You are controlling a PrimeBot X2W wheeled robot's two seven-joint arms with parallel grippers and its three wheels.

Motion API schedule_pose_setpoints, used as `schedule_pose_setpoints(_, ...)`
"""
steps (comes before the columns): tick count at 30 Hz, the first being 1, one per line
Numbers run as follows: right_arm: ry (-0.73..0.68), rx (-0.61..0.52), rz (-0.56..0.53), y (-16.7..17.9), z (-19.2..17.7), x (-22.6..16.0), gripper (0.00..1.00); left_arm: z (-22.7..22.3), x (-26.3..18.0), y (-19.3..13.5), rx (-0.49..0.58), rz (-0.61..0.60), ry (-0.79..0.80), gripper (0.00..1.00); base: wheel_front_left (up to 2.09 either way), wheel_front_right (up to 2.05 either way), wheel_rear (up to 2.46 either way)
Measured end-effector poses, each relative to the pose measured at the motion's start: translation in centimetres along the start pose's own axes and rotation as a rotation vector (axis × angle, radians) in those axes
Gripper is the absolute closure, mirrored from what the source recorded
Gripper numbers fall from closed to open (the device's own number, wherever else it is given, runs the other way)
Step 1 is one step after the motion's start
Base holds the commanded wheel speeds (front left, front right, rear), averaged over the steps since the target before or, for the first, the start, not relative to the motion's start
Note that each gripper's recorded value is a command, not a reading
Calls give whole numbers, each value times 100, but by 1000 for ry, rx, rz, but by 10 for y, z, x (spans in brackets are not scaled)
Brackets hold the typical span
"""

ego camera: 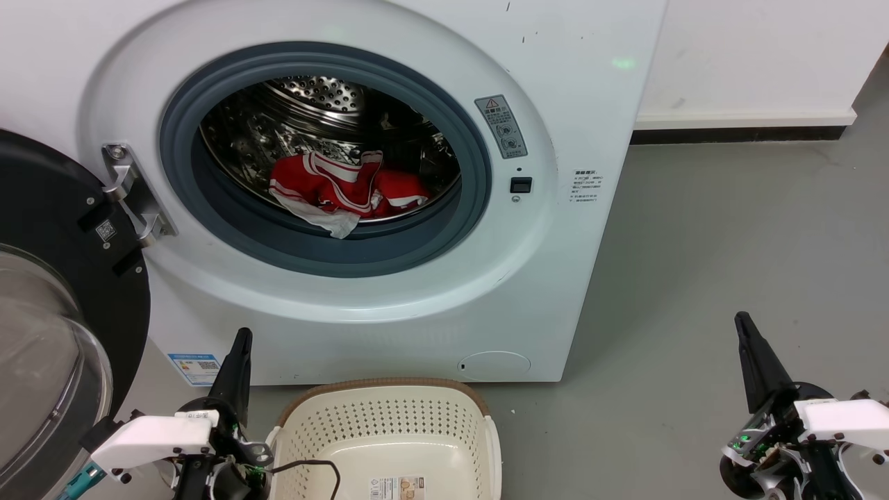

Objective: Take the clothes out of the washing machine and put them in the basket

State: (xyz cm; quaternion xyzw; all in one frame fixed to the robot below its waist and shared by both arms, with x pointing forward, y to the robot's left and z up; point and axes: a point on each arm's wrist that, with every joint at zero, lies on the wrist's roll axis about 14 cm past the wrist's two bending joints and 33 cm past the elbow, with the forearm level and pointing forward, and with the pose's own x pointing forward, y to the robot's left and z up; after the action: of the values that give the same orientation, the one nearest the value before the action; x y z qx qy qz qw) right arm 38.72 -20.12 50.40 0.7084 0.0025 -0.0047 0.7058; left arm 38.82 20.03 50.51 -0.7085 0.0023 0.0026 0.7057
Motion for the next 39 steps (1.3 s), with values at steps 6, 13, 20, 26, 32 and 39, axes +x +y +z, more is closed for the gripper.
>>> schedule_pose_setpoints(6, 0, 0, 0, 0, 0, 0, 100, 0, 0, 0, 0, 0, 0, 100, 0, 0, 0)
schedule_pose_setpoints(13, 0, 0, 0, 0, 0, 0, 100, 0, 0, 0, 0, 0, 0, 100, 0, 0, 0)
schedule_pose_setpoints(20, 0, 0, 0, 0, 0, 0, 100, 0, 0, 0, 0, 0, 0, 100, 0, 0, 0)
schedule_pose_setpoints(26, 0, 0, 0, 0, 0, 0, 100, 0, 0, 0, 0, 0, 0, 100, 0, 0, 0)
schedule_pose_setpoints(32, 0, 0, 0, 0, 0, 0, 100, 0, 0, 0, 0, 0, 0, 100, 0, 0, 0)
schedule_pose_setpoints(39, -5, 2, -46, -16, 0, -7, 0, -2, -7, 17, -5, 50, 2, 0, 0, 0, 0)
